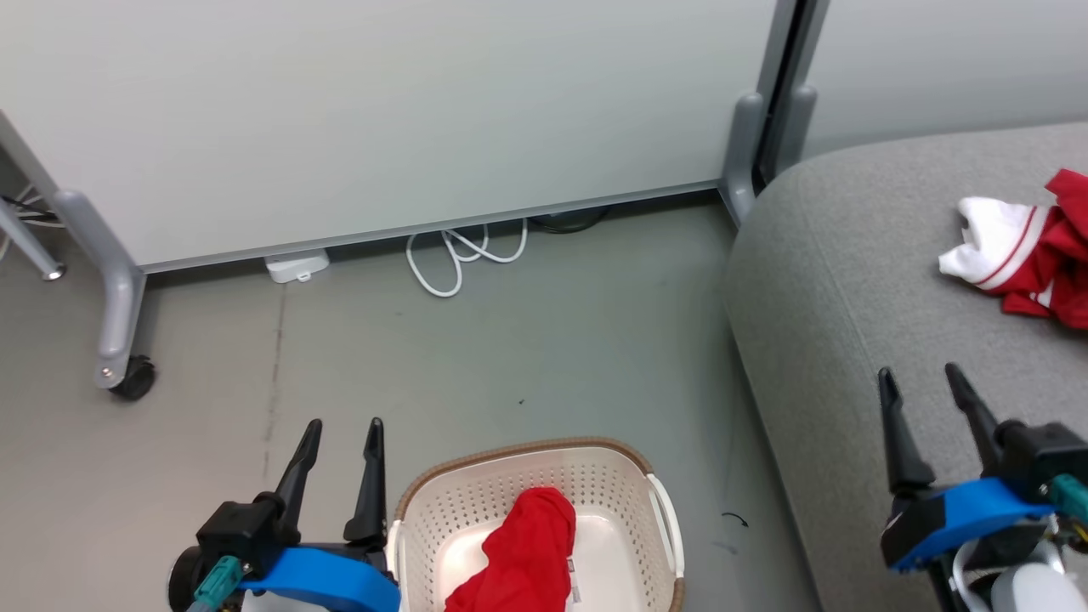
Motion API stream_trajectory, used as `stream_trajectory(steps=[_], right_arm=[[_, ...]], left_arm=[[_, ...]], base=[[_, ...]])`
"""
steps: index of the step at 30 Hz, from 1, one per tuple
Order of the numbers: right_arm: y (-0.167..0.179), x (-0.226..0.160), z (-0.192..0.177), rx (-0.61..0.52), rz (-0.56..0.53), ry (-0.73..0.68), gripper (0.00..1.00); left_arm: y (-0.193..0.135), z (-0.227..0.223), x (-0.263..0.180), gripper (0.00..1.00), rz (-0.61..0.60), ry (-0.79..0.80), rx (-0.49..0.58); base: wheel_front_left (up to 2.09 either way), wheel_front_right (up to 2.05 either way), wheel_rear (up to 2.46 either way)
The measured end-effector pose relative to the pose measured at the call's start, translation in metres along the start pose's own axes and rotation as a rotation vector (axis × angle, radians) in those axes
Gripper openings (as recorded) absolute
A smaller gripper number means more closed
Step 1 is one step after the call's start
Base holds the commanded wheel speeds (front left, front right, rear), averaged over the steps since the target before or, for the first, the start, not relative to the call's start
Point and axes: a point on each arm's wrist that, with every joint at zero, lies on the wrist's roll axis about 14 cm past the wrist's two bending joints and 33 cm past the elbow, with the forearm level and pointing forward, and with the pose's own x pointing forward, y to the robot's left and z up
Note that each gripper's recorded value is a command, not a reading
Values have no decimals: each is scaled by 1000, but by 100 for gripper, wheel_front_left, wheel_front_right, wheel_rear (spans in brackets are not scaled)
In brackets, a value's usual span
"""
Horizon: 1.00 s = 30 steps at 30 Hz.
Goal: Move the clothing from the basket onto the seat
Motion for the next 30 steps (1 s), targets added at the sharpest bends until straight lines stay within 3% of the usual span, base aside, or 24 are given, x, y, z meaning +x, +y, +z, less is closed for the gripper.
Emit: stream_trajectory(steps=[14,30], right_arm=[[64,-23,-5,18,164,31,100],[67,-29,-11,59,169,47,100]], left_arm=[[50,6,-40,100,174,-27,5],[53,1,-45,100,186,-14,4]], base=[[0,0,0],[0,0,0]])
